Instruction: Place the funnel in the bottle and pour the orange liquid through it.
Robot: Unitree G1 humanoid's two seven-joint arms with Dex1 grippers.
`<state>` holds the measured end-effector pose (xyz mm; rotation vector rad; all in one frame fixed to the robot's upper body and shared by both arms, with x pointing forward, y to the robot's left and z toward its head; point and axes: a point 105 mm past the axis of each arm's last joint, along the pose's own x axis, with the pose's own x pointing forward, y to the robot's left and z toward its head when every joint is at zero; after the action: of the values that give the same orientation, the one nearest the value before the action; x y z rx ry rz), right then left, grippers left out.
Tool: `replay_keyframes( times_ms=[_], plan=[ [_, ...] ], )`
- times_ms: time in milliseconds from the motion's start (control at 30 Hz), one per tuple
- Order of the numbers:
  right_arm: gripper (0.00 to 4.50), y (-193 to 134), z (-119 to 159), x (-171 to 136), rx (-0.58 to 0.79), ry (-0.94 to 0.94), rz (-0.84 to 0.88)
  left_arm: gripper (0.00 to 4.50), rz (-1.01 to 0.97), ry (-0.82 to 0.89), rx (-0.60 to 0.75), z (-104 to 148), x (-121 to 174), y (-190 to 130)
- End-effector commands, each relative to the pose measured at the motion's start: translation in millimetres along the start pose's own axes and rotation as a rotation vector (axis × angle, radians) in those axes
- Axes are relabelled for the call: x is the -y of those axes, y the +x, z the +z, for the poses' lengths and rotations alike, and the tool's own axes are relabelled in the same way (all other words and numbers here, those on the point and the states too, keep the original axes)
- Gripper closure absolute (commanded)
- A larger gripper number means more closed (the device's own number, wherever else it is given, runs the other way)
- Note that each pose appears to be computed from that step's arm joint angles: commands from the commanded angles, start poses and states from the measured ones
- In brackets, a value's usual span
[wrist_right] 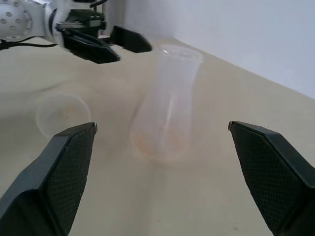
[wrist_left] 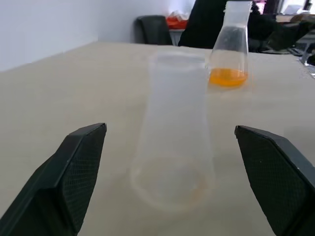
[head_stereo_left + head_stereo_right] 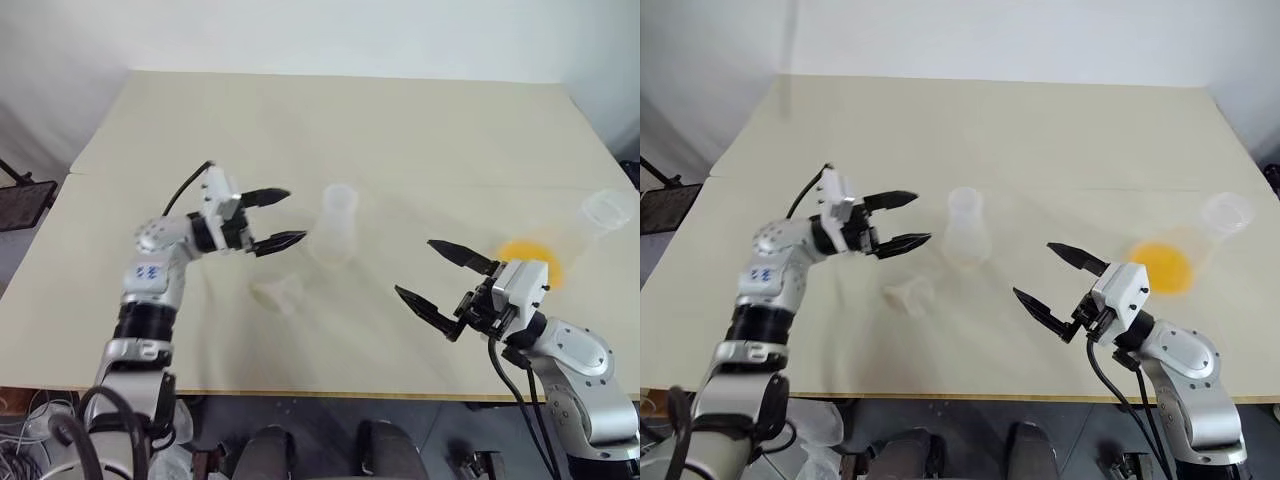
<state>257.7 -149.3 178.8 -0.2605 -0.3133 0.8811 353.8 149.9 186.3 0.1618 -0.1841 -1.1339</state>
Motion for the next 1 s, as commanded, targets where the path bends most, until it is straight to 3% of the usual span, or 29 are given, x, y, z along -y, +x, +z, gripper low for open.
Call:
replay_keyframes(
  times_ms=[33,333,533,733,867,1000],
  plan=[
    [0.00,5,9,-2,0.049,-0.018,0.052,0.07,0.162,0.022,0.069,18,-8,-39],
    [0.00,28,10,-13,0.082,0.015,0.280,0.07,0.606,-0.013,-0.038,-6,22,-158],
    [0.00,37,7,-17,0.079,-0.010,0.402,0.07,0.696,-0.042,-0.114,-12,58,-187],
    [0.00,33,1,-12,0.047,-0.012,0.422,0.07,0.569,-0.078,-0.202,-14,96,-167],
    [0.00,14,-14,1,-0.028,-0.017,0.396,0.07,0.447,-0.128,-0.174,-6,110,-120],
    [0.00,-4,-29,14,-0.101,-0.016,0.352,0.07,0.439,-0.184,-0.175,-8,107,-84]
  ],
)
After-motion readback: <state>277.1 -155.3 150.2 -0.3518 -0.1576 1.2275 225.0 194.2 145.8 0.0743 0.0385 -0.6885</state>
